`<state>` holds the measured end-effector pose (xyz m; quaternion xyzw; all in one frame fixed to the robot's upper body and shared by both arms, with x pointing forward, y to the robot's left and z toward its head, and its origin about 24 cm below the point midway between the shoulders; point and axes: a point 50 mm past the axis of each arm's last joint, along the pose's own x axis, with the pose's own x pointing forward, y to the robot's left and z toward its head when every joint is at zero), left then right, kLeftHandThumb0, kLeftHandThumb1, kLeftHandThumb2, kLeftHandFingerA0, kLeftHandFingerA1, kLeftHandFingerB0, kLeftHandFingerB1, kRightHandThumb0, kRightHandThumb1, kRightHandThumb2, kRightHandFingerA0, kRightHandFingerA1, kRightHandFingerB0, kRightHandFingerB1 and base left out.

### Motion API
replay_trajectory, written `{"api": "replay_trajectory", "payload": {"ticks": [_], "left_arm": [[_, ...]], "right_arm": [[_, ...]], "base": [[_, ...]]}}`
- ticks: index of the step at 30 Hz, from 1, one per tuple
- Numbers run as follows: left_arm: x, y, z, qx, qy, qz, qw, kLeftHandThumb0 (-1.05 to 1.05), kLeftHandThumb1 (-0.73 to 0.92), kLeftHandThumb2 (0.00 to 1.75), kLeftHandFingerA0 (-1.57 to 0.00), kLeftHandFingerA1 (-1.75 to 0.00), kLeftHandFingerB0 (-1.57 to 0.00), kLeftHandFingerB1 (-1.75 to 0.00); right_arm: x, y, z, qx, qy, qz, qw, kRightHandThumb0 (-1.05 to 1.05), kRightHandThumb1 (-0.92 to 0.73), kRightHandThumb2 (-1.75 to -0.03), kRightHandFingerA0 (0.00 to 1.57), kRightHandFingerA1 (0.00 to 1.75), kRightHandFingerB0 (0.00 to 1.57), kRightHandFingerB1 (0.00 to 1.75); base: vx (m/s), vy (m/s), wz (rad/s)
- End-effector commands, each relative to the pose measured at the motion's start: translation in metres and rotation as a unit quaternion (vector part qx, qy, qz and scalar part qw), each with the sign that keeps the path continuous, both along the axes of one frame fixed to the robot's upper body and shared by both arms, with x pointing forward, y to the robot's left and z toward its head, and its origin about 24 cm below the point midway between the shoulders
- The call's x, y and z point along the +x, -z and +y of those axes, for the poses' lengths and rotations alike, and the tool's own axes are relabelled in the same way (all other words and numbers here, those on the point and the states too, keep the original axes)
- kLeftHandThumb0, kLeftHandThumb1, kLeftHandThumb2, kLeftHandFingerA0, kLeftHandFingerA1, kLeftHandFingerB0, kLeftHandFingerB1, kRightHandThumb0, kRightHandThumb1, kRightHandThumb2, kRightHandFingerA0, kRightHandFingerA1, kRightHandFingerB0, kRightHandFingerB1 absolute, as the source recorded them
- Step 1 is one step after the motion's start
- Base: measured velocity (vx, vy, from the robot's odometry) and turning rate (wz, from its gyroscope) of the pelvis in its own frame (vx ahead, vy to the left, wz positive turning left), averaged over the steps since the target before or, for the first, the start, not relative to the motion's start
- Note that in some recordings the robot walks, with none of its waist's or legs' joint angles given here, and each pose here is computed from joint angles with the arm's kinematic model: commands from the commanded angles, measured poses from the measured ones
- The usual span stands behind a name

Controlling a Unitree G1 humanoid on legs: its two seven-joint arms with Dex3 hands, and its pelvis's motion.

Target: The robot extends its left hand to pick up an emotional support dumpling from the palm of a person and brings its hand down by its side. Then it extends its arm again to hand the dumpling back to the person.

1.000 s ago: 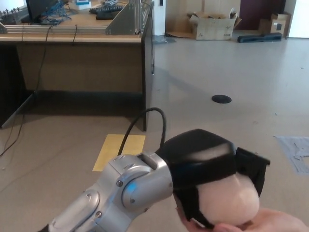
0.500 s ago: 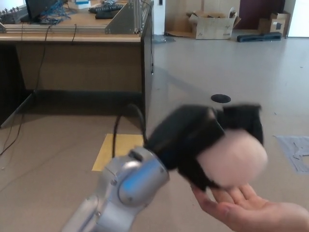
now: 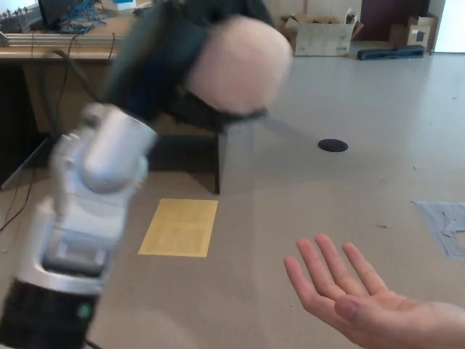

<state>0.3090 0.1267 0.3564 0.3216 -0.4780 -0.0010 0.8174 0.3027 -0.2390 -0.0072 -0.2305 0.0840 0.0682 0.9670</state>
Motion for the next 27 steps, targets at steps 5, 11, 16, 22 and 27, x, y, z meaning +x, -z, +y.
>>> {"api": "replay_trajectory", "payload": {"ticks": [5,11,16,22,27], "left_arm": [[-0.009,-0.013,0.068,-0.205,0.113,0.093,0.968,-0.03,0.63,0.53,-0.7,-1.75,-0.51,-1.75],[-0.031,0.019,0.124,-0.28,0.104,0.132,0.945,-0.03,0.65,0.53,-0.72,-1.75,-0.55,-1.75],[-0.053,0.073,0.159,-0.299,0.08,0.174,0.935,-0.02,0.64,0.53,-0.76,-1.75,-0.52,-1.75],[-0.069,0.121,0.174,-0.329,0.057,0.231,0.914,0.02,0.65,0.55,-0.78,-1.75,-0.58,-1.75],[-0.081,0.189,0.189,-0.39,0.018,0.309,0.867,0.08,0.69,0.55,-0.73,-1.75,-0.52,-1.75]], "right_arm": [[-0.018,0.012,-0.013,-0.003,0.017,0.013,1.0,-0.75,-0.82,-0.65,0.62,0.44,0.57,0.4],[-0.02,0.013,-0.016,0.004,0.024,0.016,1.0,-0.74,-0.81,-0.65,0.63,0.46,0.56,0.41],[-0.023,0.015,-0.02,-0.003,0.029,0.022,0.999,-0.77,-0.81,-0.65,0.61,0.45,0.56,0.41],[-0.03,0.021,-0.019,0.001,0.031,0.03,0.999,-0.75,-0.81,-0.65,0.63,0.45,0.56,0.41],[-0.034,0.025,-0.018,0.004,0.031,0.031,0.999,-0.76,-0.81,-0.65,0.63,0.48,0.57,0.42]], "base": [[0.0,0.0,0.0],[0.0,0.0,0.0],[0.0,0.0,0.0],[0.0,0.0,0.0],[0.0,0.0,0.0]]}}
